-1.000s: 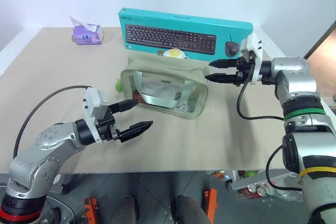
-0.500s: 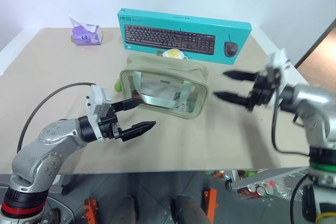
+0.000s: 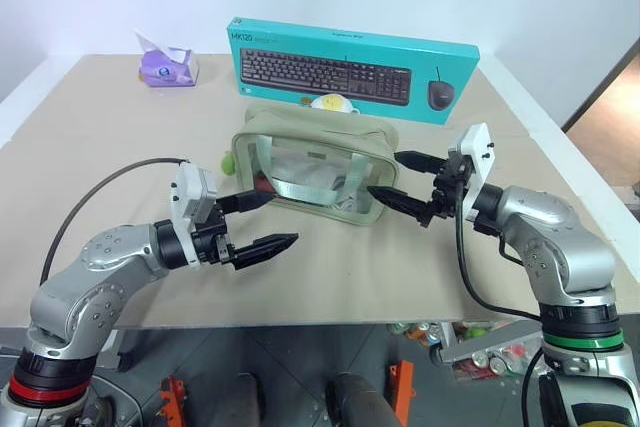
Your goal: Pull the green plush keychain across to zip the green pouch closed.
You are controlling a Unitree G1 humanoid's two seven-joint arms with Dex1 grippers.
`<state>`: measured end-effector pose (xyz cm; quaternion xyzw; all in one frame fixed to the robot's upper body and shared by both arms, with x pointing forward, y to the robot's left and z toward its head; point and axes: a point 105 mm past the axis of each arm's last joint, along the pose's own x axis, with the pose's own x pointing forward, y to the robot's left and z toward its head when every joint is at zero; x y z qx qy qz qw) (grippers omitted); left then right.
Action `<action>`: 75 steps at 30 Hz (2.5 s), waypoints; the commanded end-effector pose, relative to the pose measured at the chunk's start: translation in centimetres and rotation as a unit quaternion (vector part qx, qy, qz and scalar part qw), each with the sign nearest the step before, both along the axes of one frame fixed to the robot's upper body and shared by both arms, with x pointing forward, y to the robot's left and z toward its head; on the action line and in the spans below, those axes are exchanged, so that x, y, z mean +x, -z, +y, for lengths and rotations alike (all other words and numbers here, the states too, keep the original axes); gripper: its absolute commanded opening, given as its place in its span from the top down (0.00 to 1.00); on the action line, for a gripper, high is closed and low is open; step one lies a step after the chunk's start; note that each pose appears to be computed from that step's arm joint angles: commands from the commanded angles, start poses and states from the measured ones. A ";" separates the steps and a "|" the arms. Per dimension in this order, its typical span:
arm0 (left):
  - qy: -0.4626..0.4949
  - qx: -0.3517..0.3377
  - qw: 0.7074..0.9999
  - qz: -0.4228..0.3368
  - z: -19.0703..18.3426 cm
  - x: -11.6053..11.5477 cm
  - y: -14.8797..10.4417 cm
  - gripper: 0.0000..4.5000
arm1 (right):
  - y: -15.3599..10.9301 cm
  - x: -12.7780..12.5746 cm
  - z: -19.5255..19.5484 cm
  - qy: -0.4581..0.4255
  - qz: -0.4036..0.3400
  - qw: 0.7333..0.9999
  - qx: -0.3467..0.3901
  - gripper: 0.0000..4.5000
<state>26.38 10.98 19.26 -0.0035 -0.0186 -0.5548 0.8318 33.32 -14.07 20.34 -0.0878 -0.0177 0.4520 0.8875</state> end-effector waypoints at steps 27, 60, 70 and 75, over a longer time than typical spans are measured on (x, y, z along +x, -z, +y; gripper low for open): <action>-0.007 -0.004 1.000 -0.019 0.2 0.1 -0.6 0.00 | -3.4 -1.0 -4.9 -0.070 -0.055 0.991 -0.098 0.98; -0.026 -0.012 0.999 -0.022 0.5 0.6 -0.7 0.00 | -3.2 1.2 -7.1 -0.052 -0.064 0.986 -0.147 0.98; -0.038 -0.043 0.998 -0.018 0.3 1.9 -1.6 0.00 | -2.7 1.2 -7.1 -0.049 -0.074 0.984 -0.155 0.98; -0.037 -0.041 0.998 -0.018 0.1 2.2 -1.6 0.00 | -2.8 0.9 -7.3 -0.050 -0.045 0.989 -0.130 0.98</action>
